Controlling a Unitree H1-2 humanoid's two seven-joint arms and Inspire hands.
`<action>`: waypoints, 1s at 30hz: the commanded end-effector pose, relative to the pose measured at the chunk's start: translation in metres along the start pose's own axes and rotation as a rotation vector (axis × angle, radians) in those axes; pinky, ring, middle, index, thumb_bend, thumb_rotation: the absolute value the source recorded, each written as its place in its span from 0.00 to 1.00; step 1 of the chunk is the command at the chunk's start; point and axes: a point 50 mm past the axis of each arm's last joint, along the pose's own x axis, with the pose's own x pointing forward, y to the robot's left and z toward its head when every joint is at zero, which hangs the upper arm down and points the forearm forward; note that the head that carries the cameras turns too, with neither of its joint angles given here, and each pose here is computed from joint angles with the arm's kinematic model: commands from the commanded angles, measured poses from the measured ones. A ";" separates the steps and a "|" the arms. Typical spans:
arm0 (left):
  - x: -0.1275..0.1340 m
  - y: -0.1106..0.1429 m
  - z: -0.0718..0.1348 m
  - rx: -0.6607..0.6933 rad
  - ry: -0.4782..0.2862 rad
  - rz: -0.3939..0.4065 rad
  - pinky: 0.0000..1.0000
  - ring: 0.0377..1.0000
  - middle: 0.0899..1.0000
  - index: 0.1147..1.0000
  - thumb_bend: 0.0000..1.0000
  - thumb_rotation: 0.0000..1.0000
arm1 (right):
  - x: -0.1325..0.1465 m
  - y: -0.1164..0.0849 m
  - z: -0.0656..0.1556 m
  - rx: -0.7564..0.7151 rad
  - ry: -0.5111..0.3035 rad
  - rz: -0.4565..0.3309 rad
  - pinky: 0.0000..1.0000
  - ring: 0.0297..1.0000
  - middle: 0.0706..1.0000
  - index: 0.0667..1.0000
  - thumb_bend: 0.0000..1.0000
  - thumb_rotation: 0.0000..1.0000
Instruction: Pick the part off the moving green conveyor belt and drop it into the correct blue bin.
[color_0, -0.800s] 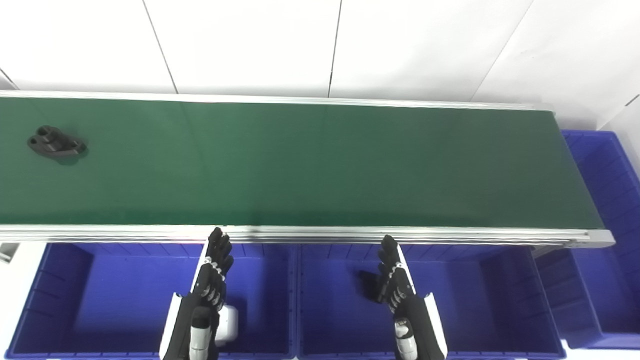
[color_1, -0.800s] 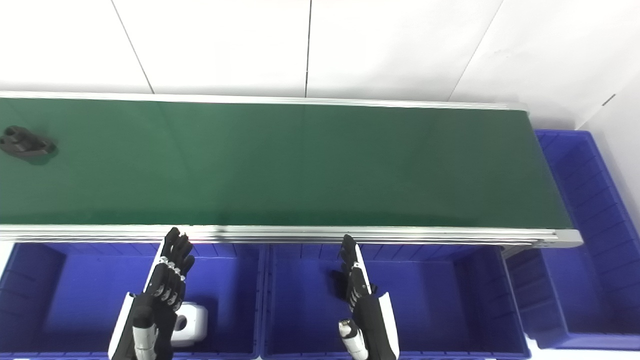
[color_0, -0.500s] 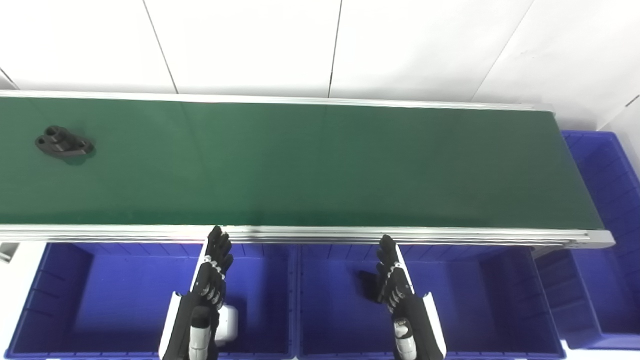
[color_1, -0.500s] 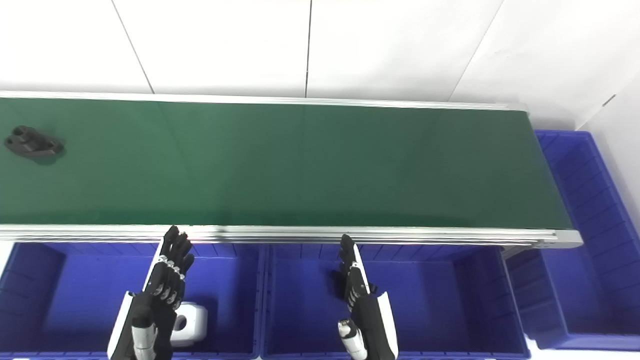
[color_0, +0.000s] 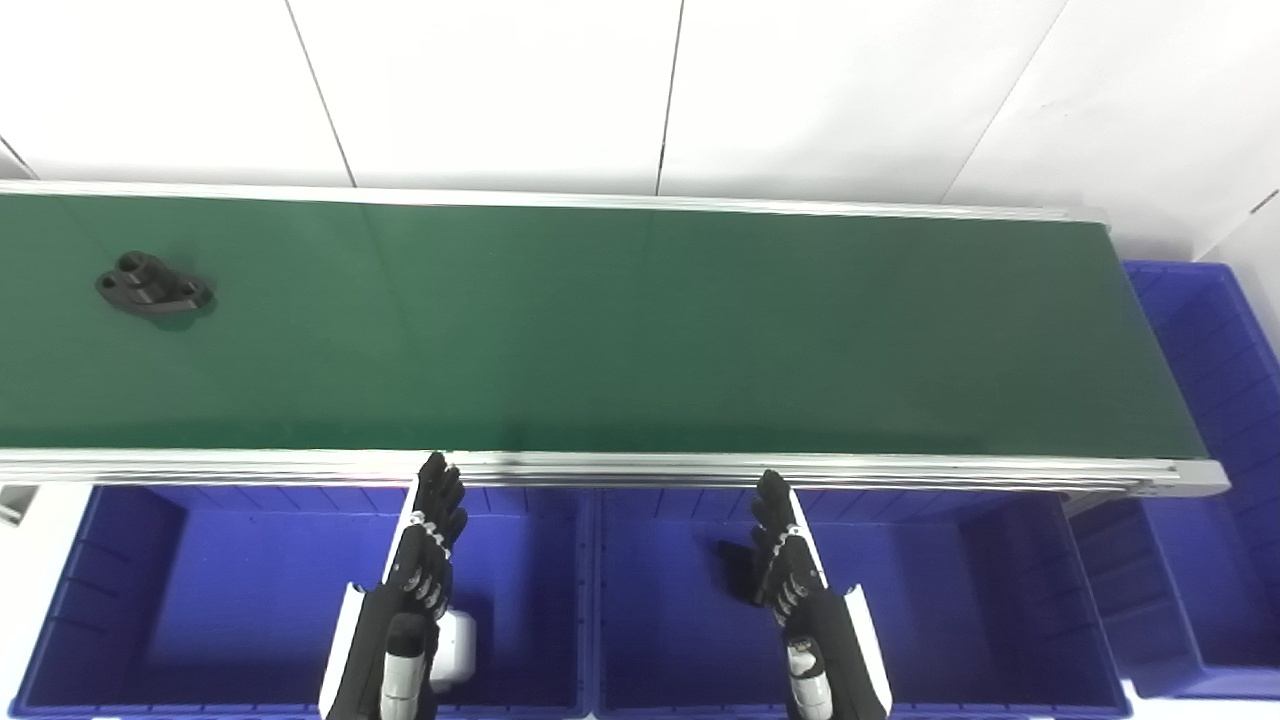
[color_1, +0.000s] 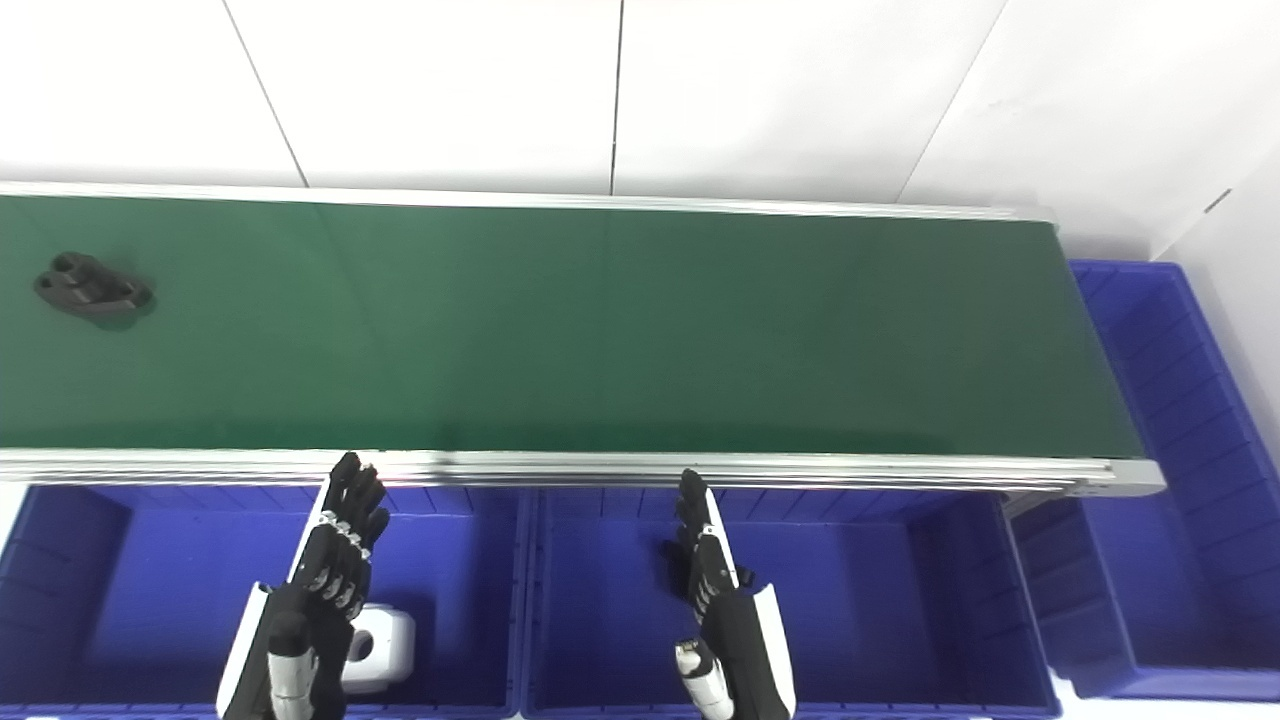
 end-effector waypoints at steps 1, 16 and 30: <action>-0.002 -0.002 0.008 -0.004 -0.041 0.002 1.00 1.00 1.00 1.00 0.81 1.00 | 0.000 0.002 0.007 0.011 -0.033 0.005 1.00 1.00 1.00 1.00 1.00 1.00; -0.002 -0.002 0.007 -0.003 -0.037 -0.004 1.00 1.00 1.00 1.00 0.82 1.00 | 0.000 0.002 0.007 0.001 -0.031 0.002 1.00 0.99 1.00 1.00 1.00 1.00; -0.002 -0.002 0.006 -0.010 -0.030 -0.015 1.00 1.00 1.00 1.00 0.83 1.00 | 0.001 0.001 0.005 -0.006 -0.024 0.002 0.99 0.99 1.00 1.00 1.00 1.00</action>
